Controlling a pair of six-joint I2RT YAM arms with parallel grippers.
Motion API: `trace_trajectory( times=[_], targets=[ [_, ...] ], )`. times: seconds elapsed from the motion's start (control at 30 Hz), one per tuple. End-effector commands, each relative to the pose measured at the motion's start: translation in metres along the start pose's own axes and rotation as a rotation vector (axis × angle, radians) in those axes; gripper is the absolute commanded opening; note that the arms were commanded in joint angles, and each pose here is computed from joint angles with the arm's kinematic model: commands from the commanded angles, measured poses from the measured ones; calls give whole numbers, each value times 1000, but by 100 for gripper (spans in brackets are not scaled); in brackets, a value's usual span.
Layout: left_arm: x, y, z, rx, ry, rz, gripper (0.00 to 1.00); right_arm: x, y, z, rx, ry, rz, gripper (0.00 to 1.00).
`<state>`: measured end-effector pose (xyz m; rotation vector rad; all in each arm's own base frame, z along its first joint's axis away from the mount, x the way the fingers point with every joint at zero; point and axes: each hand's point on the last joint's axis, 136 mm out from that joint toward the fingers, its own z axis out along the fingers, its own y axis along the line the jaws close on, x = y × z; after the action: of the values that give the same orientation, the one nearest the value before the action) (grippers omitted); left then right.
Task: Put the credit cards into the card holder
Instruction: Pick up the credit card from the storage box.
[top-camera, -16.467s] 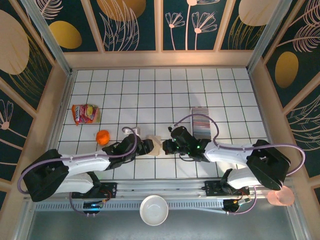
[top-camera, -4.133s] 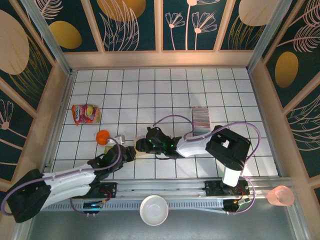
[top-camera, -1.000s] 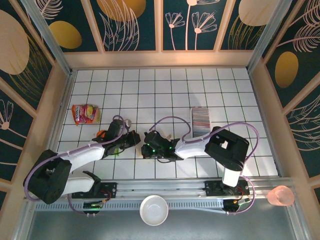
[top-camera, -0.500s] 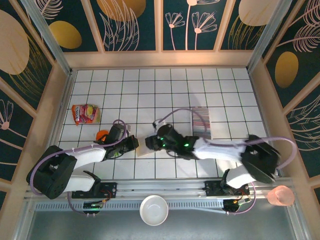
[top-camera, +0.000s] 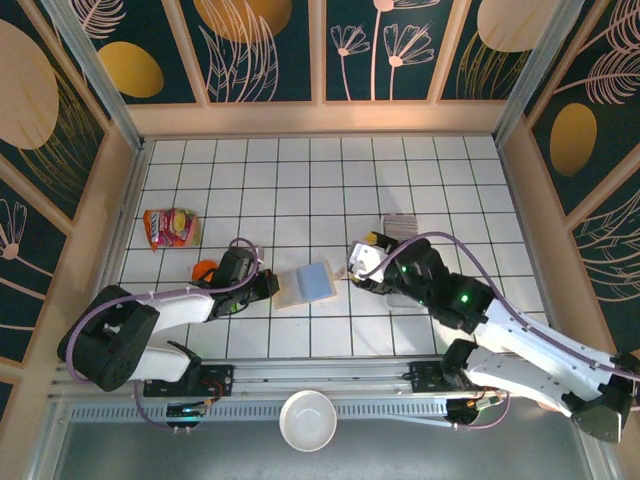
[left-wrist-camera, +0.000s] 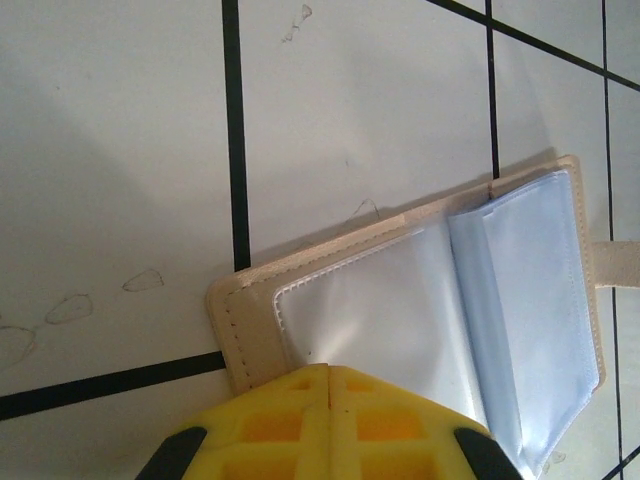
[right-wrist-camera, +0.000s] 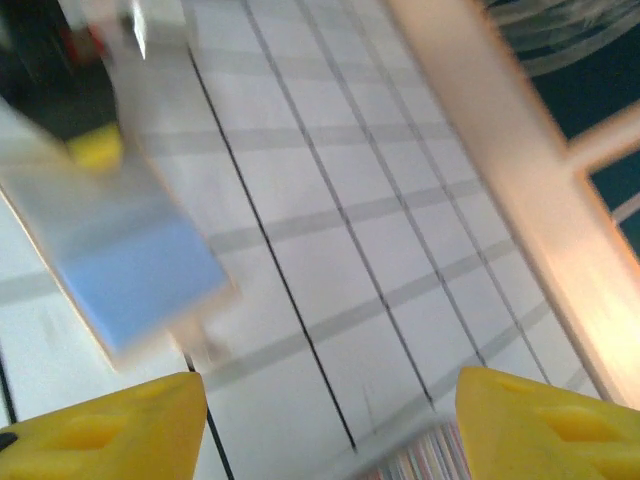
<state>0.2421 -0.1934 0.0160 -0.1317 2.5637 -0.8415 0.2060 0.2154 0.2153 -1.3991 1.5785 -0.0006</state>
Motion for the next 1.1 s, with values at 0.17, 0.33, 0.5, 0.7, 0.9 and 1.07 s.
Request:
trace_trajectory(
  times=[0.17, 0.33, 0.5, 0.7, 0.9, 1.07],
  targets=[
    [-1, 4, 5, -34, 26, 58, 0, 123, 25, -16, -245, 407, -337, 99],
    [-5, 1, 9, -30, 29, 61, 0, 144, 24, -3, -225, 399, -395, 99],
    [-8, -3, 10, -21, 27, 77, 0, 159, 19, 15, -175, 380, -427, 94],
    [-5, -2, 13, -16, 41, 80, 0, 160, 19, 25, -165, 351, -438, 85],
    [-3, -2, 13, -10, 46, 82, 0, 167, 24, 30, -169, 353, -436, 76],
    [-2, -2, 14, -6, 53, 80, 0, 171, 28, 34, -185, 360, -441, 73]
  ],
)
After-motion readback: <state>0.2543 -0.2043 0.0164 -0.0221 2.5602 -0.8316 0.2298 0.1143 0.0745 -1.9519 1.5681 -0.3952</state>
